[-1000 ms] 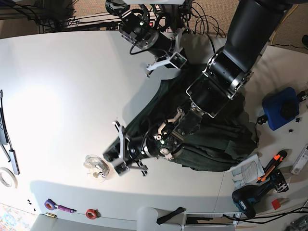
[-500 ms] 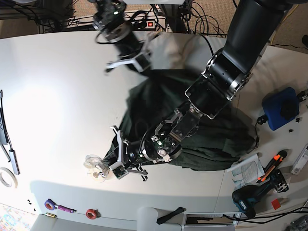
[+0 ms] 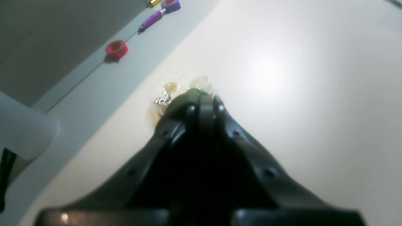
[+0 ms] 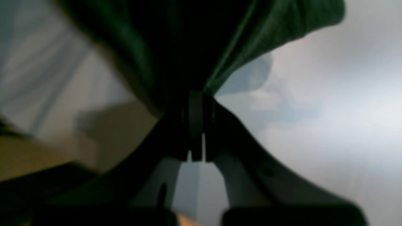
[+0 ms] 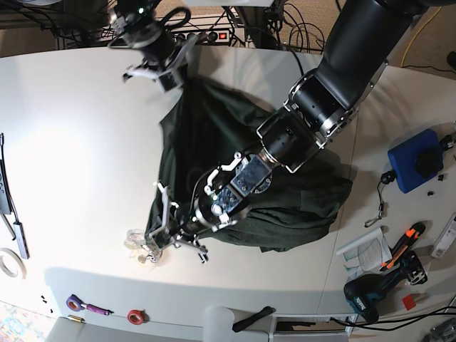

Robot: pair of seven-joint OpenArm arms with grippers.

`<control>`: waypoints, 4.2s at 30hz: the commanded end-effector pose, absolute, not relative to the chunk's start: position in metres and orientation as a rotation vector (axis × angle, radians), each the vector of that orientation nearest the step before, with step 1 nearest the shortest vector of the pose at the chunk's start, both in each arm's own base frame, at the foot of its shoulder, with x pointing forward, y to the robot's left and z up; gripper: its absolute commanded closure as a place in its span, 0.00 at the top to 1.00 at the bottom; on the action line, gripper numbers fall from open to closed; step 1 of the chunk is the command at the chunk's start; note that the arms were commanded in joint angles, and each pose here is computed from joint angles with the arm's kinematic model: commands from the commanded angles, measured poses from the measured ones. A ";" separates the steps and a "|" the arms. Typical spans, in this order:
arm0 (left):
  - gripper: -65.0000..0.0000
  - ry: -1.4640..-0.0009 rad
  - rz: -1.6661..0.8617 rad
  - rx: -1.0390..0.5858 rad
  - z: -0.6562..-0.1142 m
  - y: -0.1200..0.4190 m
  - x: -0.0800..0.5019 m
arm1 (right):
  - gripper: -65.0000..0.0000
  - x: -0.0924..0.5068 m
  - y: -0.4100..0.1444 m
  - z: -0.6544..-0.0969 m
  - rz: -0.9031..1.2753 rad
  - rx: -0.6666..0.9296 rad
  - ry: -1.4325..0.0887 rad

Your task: Layout the t-shirt on the table in an organized manner, then fold the t-shirt properly

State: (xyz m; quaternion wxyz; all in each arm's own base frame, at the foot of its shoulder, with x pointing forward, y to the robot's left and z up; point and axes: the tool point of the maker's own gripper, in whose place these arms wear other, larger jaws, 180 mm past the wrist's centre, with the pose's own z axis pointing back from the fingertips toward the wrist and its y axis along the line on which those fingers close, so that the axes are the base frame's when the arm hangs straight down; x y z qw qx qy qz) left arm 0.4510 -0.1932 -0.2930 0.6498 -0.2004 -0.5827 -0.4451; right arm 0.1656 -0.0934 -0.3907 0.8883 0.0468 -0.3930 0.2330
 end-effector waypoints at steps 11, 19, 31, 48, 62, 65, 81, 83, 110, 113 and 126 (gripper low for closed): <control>0.06 -1.439 -1.019 -0.517 -0.267 -0.207 0.453 | 0.00 0.165 -0.093 -0.384 0.480 0.101 -0.838; 0.49 -1.412 -0.984 -0.525 -0.270 -0.205 0.455 | 0.50 0.166 -0.094 -0.383 0.478 0.098 -0.846; 0.49 -1.322 -0.882 -0.550 -0.266 -0.188 0.463 | 0.50 0.195 -0.086 -0.307 0.493 0.065 -1.065; 0.00 -1.032 -0.647 -0.656 -0.280 -0.042 0.440 | 0.00 0.310 -0.087 -0.243 0.249 0.015 -1.399; 0.00 -0.834 -0.649 -0.544 -0.380 -0.010 0.380 | 0.00 0.414 -0.102 -0.338 0.214 -0.140 -1.179; 0.00 -0.834 -0.642 -0.555 -0.384 -0.011 0.375 | 0.00 0.419 -0.123 -0.354 0.204 -0.177 -1.130; 0.00 -0.861 -0.653 -0.539 -0.383 -0.010 0.377 | 0.00 0.403 -0.303 -0.350 0.137 -0.498 -1.036; 0.00 -0.874 -0.652 -0.542 -0.381 -0.011 0.378 | 0.00 0.403 -0.313 -0.345 0.147 -0.523 -1.035; 0.00 -0.958 -0.695 -0.699 -0.361 -0.031 0.367 | 0.48 0.239 -0.130 -0.298 0.042 0.207 -1.049; 0.00 -0.958 -0.696 -0.698 -0.361 -0.031 0.367 | 0.48 0.227 -0.129 -0.312 -0.018 0.220 -1.005; 0.33 -0.957 -0.696 -0.698 -0.362 -0.031 0.367 | 0.50 0.224 -0.125 -0.387 -0.216 0.303 -0.871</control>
